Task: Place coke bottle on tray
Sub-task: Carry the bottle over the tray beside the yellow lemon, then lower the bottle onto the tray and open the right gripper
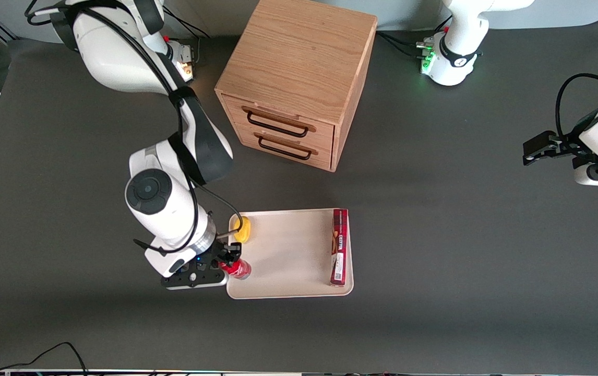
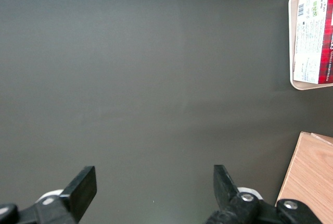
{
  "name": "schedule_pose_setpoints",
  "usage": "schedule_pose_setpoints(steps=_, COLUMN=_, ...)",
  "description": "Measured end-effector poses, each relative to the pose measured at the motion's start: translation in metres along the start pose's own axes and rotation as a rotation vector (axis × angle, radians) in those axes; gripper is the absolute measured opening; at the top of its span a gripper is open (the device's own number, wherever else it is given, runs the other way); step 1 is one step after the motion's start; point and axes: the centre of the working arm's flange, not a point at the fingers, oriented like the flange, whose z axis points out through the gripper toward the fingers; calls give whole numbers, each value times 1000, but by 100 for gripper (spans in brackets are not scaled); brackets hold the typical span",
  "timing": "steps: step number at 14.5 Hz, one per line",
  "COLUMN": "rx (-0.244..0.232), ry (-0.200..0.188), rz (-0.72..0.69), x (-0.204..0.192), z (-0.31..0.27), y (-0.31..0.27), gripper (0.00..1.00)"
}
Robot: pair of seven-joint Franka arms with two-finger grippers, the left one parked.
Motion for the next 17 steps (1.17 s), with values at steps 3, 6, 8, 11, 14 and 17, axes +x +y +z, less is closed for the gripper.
schedule_pose_setpoints(steps=3, rx=-11, ry=-9, rz=-1, x=0, z=27, y=1, gripper=31)
schedule_pose_setpoints(steps=6, rx=-11, ry=-4, rz=-4, x=-1, z=40, y=-1, gripper=31)
schedule_pose_setpoints(steps=8, rx=-10, ry=4, rz=-6, x=-1, z=49, y=-3, gripper=31)
schedule_pose_setpoints(steps=11, rx=-4, ry=23, rz=-10, x=0, z=55, y=-5, gripper=31)
schedule_pose_setpoints(steps=14, rx=-2, ry=31, rz=-5, x=1, z=55, y=-6, gripper=44)
schedule_pose_setpoints(steps=17, rx=4, ry=45, rz=-3, x=3, z=51, y=-7, gripper=73)
